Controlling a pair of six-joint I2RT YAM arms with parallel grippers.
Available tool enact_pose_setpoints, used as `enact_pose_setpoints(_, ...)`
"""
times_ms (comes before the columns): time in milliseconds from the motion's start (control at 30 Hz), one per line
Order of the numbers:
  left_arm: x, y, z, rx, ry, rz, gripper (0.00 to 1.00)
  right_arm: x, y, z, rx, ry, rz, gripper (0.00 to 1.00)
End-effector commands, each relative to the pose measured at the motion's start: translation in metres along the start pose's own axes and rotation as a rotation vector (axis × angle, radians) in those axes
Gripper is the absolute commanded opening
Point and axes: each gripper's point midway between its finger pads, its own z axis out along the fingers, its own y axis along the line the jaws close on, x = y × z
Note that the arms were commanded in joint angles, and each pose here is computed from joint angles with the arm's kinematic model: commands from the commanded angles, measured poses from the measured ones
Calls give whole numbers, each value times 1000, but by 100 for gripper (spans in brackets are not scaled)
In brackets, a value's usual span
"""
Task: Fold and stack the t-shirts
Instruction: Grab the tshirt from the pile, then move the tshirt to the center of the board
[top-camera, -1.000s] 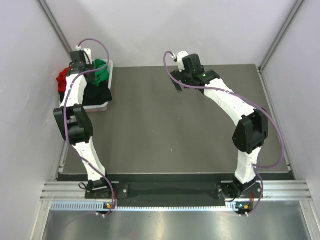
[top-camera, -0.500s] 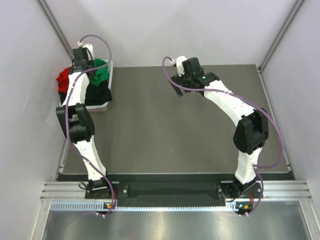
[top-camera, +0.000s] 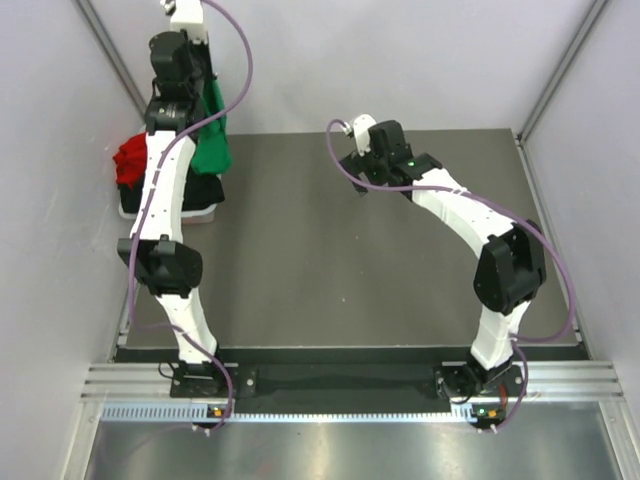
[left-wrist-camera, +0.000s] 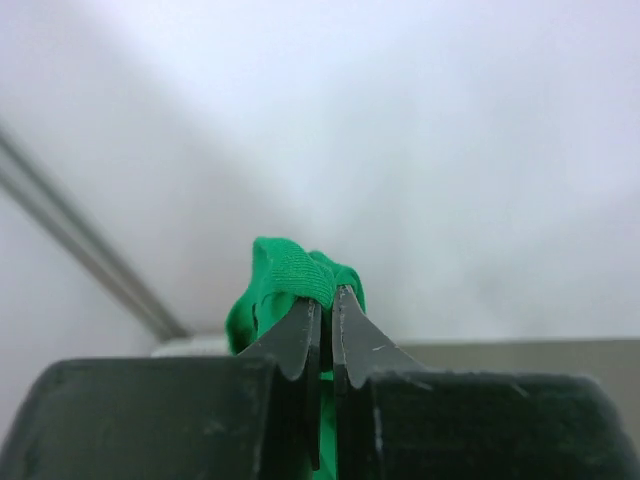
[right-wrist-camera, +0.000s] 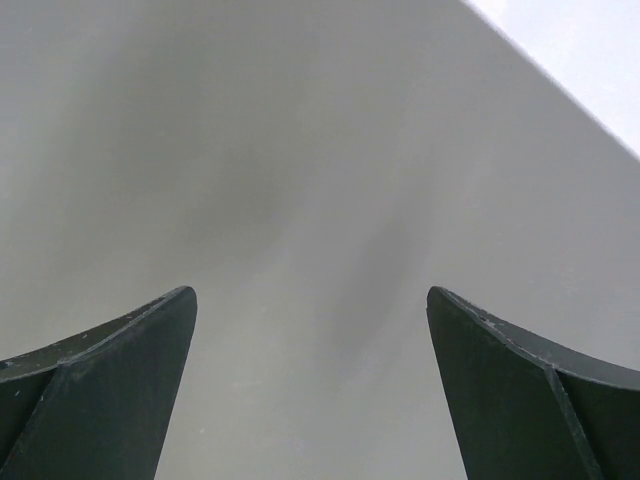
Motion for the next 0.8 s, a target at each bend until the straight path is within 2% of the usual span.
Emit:
enact_pose_setpoints(0, -128, -38, -55, 122, -331, -10, 0, -43, -48, -37, 184, -155, 40, 100)
enact_pose_setpoints(33, -137, -64, -65, 178, -353, -15, 0, -43, -70, -44, 307, -150, 50, 100)
enact_pose_setpoints(100, -157, -87, -86, 247, -400, -24, 0, -53, -96, -54, 385, -184, 49, 100)
enact_pose_setpoints(133, -165, -109, -99, 301, -416, -34, 0, -56, -103, -57, 395, -194, 54, 100)
enact_pose_setpoints(233, -176, -143, -125, 380, -429, -51, 0, -58, -130, -68, 427, -207, 81, 100)
enact_pose_setpoints(367, -162, -171, -138, 453, -366, -67, 0, -47, -150, -77, 459, -195, 96, 100)
enact_pose_setpoints(400, -148, -175, -137, 461, -333, -62, 0, -41, -155, -80, 471, -187, 102, 100)
enact_pose_setpoints(433, -138, -179, -136, 468, -312, -57, 23, -37, -157, -81, 474, -182, 104, 100)
enact_pose_setpoints(467, -126, -180, -133, 461, -290, -45, 32, -34, -159, -82, 478, -177, 104, 100)
enact_pose_setpoints(500, -98, -181, -127, 436, -242, -27, 42, -27, -161, -83, 482, -169, 109, 100)
enact_pose_setpoints(567, -59, -182, -119, 414, -178, 33, 68, -20, -160, -83, 467, -158, 104, 100)
enact_pose_setpoints(600, -18, -184, -114, 398, -94, 68, 71, -20, -159, -87, 462, -160, 90, 100)
enact_pose_setpoints(667, 27, -178, -112, 360, 16, 100, 77, -24, -141, -89, 348, -176, 35, 99)
enact_pose_setpoints(700, 69, -179, -112, 353, 122, 110, 77, -25, -129, -89, 273, -175, -47, 98)
enact_pose_setpoints(733, 107, -171, -119, 367, 256, 113, 77, -31, -99, -86, 111, -214, -119, 95)
enact_pose_setpoints(767, 133, -170, -126, 384, 355, 63, 77, -20, -71, -83, 3, -182, -191, 94)
